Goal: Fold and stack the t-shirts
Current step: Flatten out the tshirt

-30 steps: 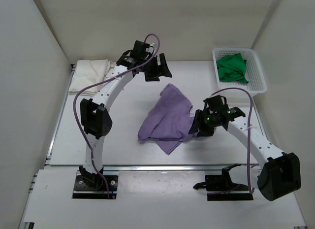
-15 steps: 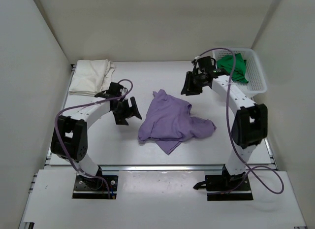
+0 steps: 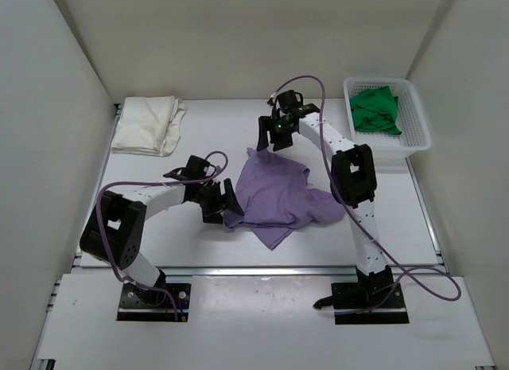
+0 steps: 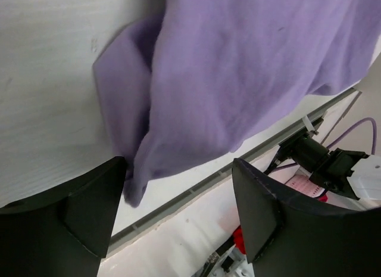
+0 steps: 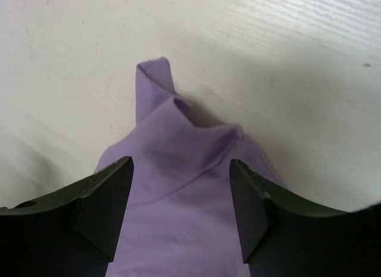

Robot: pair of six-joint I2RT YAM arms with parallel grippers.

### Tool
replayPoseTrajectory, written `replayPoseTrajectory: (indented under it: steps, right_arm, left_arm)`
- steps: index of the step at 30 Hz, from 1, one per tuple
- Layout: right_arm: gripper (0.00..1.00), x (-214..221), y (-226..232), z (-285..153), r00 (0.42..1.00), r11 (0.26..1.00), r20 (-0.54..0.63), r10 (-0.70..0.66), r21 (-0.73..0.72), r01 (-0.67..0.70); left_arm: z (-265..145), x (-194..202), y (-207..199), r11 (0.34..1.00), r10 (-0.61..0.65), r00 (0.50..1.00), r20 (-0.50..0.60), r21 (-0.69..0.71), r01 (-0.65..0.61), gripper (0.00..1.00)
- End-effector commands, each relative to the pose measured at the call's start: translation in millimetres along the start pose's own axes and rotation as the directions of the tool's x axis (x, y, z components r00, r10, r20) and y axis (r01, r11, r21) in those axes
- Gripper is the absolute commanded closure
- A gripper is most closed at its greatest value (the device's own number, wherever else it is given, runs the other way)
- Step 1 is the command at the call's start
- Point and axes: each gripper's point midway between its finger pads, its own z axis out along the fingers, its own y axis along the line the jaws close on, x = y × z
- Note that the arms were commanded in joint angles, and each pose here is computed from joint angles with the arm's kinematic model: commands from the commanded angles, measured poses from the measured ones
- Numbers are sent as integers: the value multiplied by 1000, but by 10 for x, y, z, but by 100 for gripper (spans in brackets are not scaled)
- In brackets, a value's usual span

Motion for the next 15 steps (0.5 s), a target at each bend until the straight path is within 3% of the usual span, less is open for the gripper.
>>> replayPoseTrajectory:
  steps: [1, 4, 10, 12, 13, 14, 15]
  right_arm:
    - [36, -237, 90, 34, 998, 998, 58, -5, -59, 8]
    - [36, -202, 124, 194, 999, 996, 40, 1, -84, 2]
    - [37, -289, 71, 375, 997, 989, 58, 48, -140, -40]
    - [56, -340, 146, 353, 997, 980, 53, 64, -193, -52]
    - [75, -357, 170, 339, 996, 979, 51, 72, -195, -61]
    - [93, -400, 161, 277, 996, 979, 62, 67, -194, -54]
    - [100, -470, 215, 182, 995, 982, 82, 60, -184, -44]
  left_arm:
    - [-27, -116, -206, 997, 30, 998, 47, 75, -33, 19]
    - [-6, -178, -176, 998, 27, 998, 57, 51, -30, 38]
    - [32, -266, -249, 998, 67, 995, 74, 5, -68, 64]
    - [14, -284, -235, 998, 67, 994, 81, -10, -67, 75]
    - [-4, -297, -194, 998, 56, 995, 84, -24, -54, 86]
    - [-43, -320, -213, 997, 72, 993, 96, -30, -69, 90]
    - [-117, -381, -204, 997, 71, 991, 117, -50, -65, 98]
